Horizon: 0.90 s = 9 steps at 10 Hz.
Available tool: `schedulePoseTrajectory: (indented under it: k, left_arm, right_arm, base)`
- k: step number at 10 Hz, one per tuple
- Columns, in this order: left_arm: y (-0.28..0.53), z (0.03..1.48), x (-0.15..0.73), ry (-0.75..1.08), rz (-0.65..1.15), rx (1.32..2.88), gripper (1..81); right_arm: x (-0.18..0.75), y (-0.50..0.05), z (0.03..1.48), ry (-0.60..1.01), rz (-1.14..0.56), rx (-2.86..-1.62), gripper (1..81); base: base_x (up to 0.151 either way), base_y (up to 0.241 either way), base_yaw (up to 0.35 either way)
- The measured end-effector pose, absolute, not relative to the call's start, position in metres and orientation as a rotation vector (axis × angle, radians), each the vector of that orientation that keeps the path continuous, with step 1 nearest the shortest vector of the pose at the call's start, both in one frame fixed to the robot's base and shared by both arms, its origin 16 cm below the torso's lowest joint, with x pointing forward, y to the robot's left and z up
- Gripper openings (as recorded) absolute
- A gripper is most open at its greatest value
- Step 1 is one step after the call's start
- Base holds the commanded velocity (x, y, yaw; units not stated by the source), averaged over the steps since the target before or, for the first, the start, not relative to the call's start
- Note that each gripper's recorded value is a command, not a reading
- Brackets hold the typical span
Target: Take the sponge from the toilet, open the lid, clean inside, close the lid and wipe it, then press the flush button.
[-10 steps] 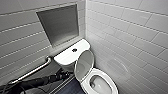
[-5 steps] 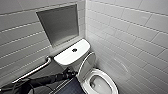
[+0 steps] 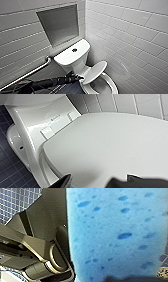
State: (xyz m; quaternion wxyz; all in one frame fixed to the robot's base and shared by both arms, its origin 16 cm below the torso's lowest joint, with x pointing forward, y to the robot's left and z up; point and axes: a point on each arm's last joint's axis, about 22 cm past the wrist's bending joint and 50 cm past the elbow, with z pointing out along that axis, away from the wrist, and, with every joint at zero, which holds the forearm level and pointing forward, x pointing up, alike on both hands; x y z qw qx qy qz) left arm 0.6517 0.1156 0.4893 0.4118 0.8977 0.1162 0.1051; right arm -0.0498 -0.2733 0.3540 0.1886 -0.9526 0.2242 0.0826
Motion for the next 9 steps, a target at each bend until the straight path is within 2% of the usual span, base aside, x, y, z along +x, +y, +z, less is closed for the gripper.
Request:
schedulePoseTrajectory:
  k: [5, 7, 9]
  left_arm:
    - [0.067, 0.484, 0.536, 0.012, 0.148, 2.222, 81.1]
    - [0.080, 0.462, 0.467, -0.039, 0.075, 2.245, 81.1]
    - [0.114, 0.427, 0.373, -0.081, -0.081, 2.325, 81.1]
  right_arm:
    - [-0.035, -0.273, 0.352, 0.656, 0.192, -2.681, 1.0]
    - [-0.022, -0.268, 0.348, 0.666, 0.117, -2.677, 1.0]
    - [-0.020, -0.261, 0.342, 0.666, 0.089, -2.681, 1.0]
  base:
    - [0.000, 0.000, 0.000]
    - [0.000, 0.000, 0.000]
    - [0.000, 0.000, 0.000]
